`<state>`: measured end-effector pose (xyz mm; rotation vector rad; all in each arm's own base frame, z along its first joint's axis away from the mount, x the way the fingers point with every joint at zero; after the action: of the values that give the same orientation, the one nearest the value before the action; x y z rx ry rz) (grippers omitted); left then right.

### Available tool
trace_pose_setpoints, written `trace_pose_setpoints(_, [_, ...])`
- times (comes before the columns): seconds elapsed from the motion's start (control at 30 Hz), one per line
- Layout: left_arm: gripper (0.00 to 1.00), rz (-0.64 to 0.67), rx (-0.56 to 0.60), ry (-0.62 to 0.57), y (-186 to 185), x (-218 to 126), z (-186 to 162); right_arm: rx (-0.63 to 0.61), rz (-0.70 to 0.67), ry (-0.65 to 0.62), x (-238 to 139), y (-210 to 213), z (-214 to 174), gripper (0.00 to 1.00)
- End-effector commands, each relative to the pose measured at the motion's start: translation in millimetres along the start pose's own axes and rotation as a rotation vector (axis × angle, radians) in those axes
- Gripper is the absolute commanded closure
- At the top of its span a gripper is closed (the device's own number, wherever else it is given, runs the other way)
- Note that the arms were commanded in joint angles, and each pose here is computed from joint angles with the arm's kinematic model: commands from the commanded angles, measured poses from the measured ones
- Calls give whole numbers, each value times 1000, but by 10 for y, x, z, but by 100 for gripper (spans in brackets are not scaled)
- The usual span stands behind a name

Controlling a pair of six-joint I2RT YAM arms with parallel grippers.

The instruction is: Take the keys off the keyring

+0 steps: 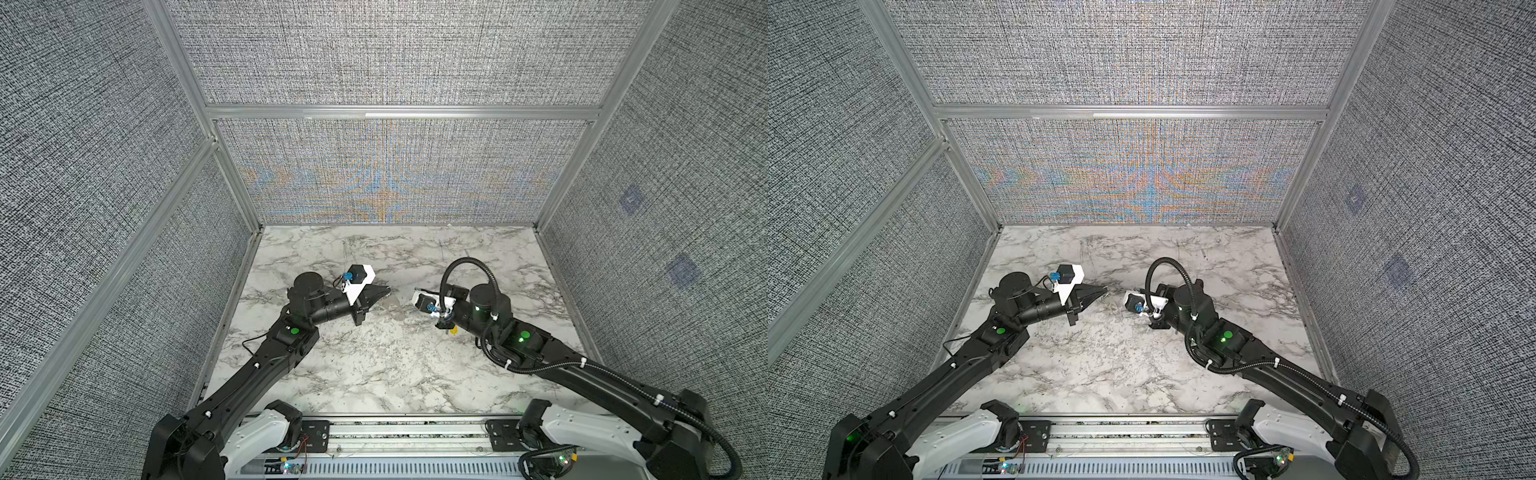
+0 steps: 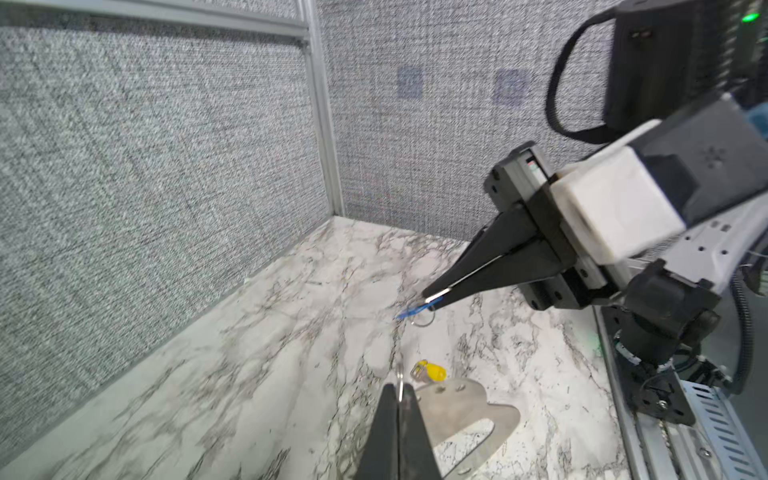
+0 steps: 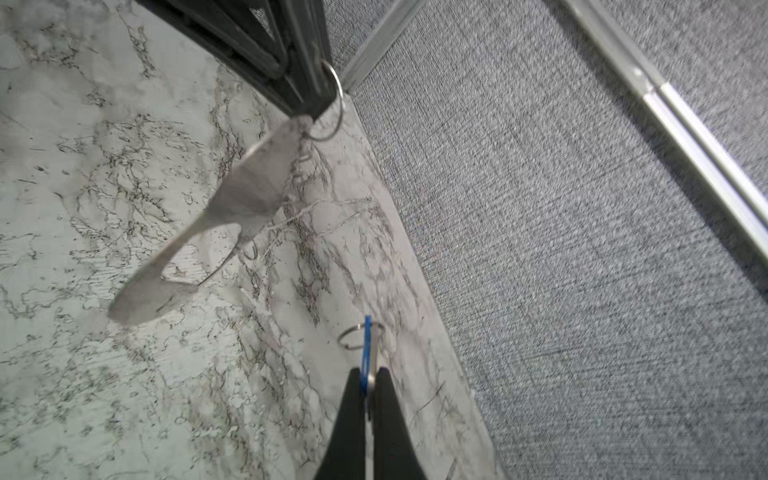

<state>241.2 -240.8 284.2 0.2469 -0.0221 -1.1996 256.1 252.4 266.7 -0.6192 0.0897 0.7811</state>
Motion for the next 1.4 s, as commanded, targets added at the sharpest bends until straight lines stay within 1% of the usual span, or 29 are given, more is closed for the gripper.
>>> trace_pose_setpoints(0.0, [100,122,-77,95,171,6,-244,236,-98,28,32,-152,-141,100])
trace_pose_setpoints(0.07, [100,163,-132,150,232,16,-384,331,-130,77,62,-189,-300,100])
trace_pose_setpoints(0.13, [100,196,-179,196,278,21,-510,380,-141,125,94,-162,-444,100])
trace_pose_setpoints(0.23, [100,263,-254,251,347,11,-706,479,-162,158,136,-124,-622,100])
trace_pose_setpoints(0.33, [100,300,-310,295,377,14,-867,568,-167,211,193,-46,-837,100])
trace_pose_setpoints(0.47, [100,344,-383,367,418,12,-1068,650,-164,302,270,46,-1055,100])
trace_pose_setpoints(0.53, [100,342,-410,391,410,34,-1163,682,-158,344,312,98,-1167,100])
trace_pose_setpoints(0.67, [100,328,-475,428,395,104,-1323,740,-123,385,386,208,-1335,100])
trace_pose_setpoints(0.77, [100,309,-523,490,392,163,-1437,778,-99,415,444,281,-1453,100])
trace_pose_setpoints(0.9, [100,290,-559,554,405,240,-1565,797,-76,467,521,357,-1590,100])
trace_pose_setpoints(1.1, [100,289,-561,580,467,334,-1690,829,-71,521,605,408,-1751,100])
trace_pose_setpoints(1.2, [100,277,-562,604,491,392,-1795,840,-74,545,627,426,-1832,95])
trace_pose_setpoints(1.37, [100,246,-576,636,530,482,-1964,854,-77,574,668,429,-1910,94])
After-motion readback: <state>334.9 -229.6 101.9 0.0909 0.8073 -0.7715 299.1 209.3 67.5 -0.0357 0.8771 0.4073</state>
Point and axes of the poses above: each gripper's point midway between its finger pads, its own x axis out along the fingers, its own y axis along the line the jaws close on, z = x × y, the point moved 2 cm from there along -x, back along the fingers, and after that the axes turned 11 degrees about x, right-handed, at the moved point
